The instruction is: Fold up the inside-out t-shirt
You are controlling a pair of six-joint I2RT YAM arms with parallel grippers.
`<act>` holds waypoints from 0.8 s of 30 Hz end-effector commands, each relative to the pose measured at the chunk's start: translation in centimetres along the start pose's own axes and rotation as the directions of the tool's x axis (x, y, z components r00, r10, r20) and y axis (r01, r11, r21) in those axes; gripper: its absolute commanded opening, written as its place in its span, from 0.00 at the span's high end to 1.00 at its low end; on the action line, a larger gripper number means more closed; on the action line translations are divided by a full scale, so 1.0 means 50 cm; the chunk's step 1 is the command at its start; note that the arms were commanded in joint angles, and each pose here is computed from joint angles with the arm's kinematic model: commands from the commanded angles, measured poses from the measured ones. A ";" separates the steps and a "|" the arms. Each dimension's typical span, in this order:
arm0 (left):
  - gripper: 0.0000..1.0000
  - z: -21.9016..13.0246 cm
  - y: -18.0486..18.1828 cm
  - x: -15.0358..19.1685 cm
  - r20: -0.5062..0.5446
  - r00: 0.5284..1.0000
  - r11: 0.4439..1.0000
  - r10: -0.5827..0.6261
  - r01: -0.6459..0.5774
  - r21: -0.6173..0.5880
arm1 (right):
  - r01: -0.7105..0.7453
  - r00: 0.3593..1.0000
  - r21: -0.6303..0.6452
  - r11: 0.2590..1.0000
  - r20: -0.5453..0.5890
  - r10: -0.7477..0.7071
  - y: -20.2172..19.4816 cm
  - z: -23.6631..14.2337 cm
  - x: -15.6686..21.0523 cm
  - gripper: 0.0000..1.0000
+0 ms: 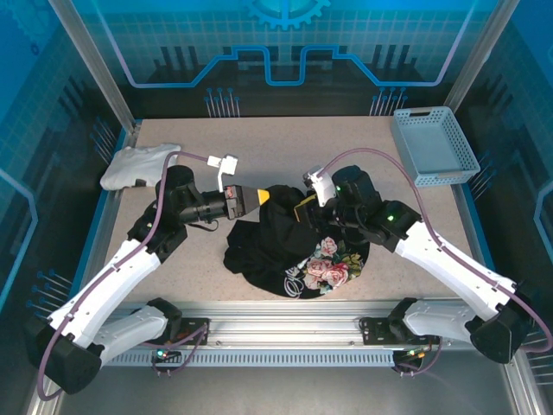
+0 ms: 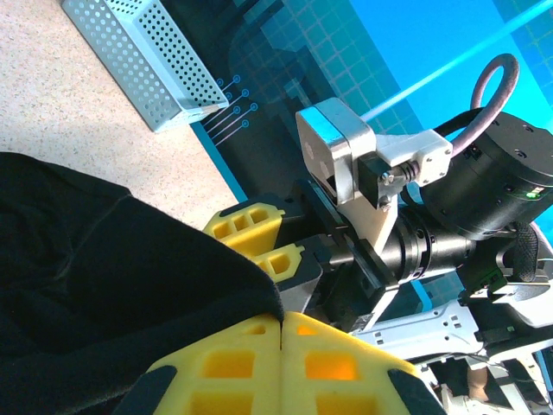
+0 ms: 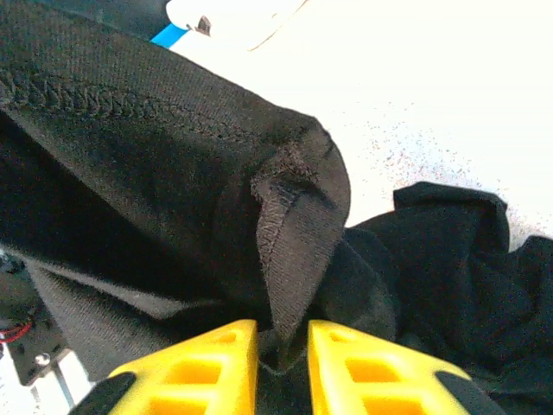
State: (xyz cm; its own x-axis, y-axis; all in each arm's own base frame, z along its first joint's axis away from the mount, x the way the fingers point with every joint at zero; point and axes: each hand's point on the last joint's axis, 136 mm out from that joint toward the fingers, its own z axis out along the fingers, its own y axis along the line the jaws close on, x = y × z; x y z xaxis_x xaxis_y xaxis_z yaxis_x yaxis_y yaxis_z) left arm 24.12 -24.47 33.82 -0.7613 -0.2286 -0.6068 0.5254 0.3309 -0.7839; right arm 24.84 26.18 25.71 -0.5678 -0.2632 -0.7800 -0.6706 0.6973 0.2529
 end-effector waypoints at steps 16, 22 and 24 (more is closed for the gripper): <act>1.00 -0.012 0.120 0.013 0.026 0.994 0.961 0.103 -0.092 -0.260 | -0.101 0.963 -0.448 0.888 0.181 0.201 0.060 -0.163 -0.104 1.00; 1.00 -0.014 0.121 0.014 0.025 0.993 0.960 0.113 -0.103 -0.261 | -0.132 0.961 -0.453 0.882 0.161 0.226 0.043 -0.167 -0.094 1.00; 1.00 -0.017 0.111 0.012 0.030 0.992 0.962 0.120 -0.108 -0.249 | -0.140 0.968 -0.413 0.900 0.136 0.213 0.031 -0.158 -0.077 1.00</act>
State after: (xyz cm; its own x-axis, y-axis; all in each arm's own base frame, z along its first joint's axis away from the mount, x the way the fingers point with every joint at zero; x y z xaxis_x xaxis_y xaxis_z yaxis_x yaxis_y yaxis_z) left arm 26.50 -22.33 29.01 -0.7052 -0.2264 -0.6718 0.4700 0.5601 -0.6822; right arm 22.82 23.20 33.95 -0.6170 0.0121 -0.7869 -0.7163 0.4055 0.5679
